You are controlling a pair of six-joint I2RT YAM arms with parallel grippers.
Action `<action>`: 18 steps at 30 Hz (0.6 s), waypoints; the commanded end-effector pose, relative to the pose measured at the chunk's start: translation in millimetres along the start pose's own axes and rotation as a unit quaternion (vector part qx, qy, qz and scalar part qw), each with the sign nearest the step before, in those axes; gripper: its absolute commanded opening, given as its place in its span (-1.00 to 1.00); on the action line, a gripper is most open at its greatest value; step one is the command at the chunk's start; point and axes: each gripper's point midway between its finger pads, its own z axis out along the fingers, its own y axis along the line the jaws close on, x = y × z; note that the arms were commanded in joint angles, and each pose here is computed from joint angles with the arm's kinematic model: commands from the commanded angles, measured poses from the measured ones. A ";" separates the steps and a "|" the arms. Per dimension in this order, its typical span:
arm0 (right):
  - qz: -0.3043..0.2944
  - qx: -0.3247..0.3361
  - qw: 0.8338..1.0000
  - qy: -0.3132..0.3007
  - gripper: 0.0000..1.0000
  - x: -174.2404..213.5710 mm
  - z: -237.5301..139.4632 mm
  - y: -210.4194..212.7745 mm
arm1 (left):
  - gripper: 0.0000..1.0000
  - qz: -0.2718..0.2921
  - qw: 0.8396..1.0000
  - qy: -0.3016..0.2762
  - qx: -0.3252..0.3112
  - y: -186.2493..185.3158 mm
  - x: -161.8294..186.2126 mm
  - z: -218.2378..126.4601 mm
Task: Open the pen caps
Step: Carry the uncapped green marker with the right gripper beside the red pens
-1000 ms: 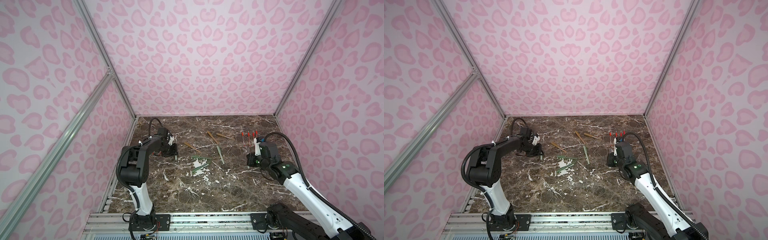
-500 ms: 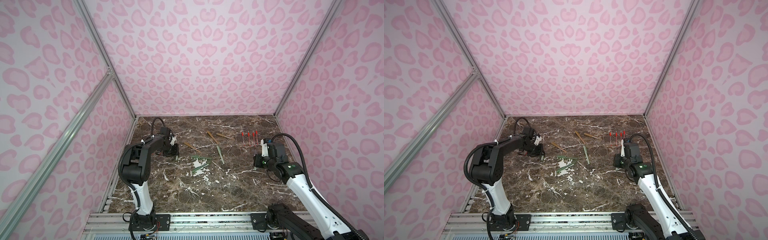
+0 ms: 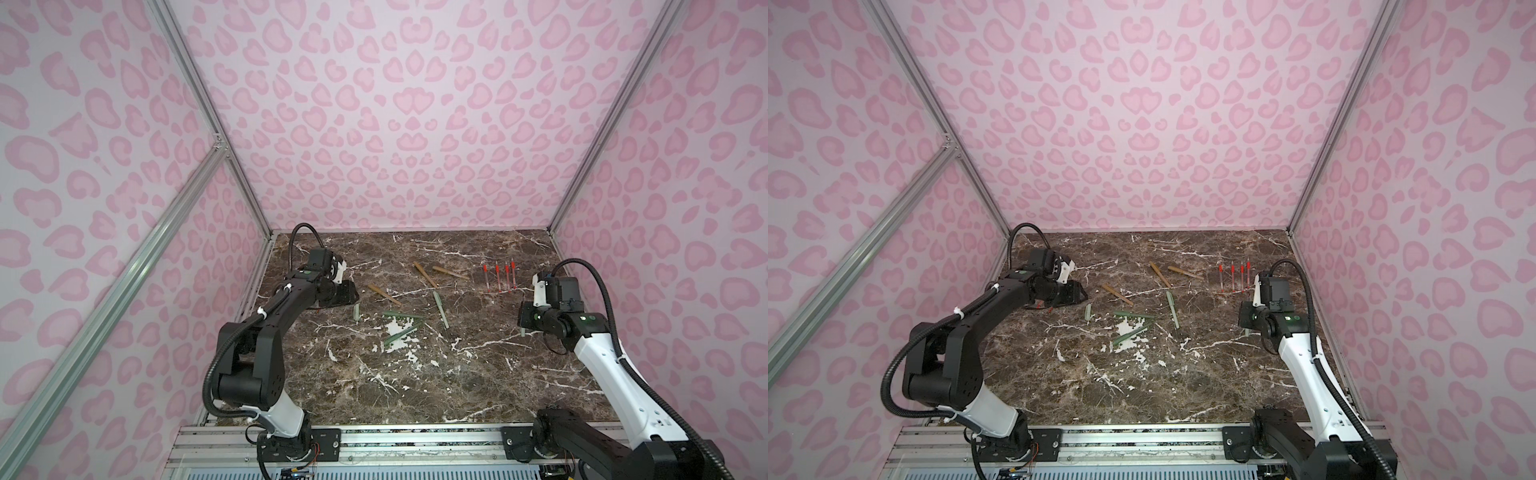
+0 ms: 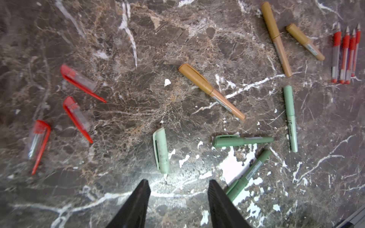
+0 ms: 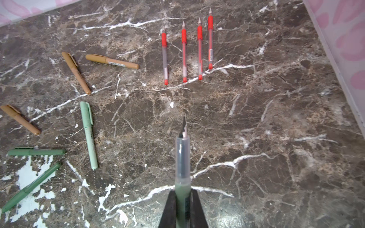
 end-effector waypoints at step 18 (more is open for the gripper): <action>-0.039 0.078 0.989 0.117 -1.00 8.9 80.1 -34.7 | 0.88 0.101 0.970 -0.220 -0.006 0.3 -9.4 -107.2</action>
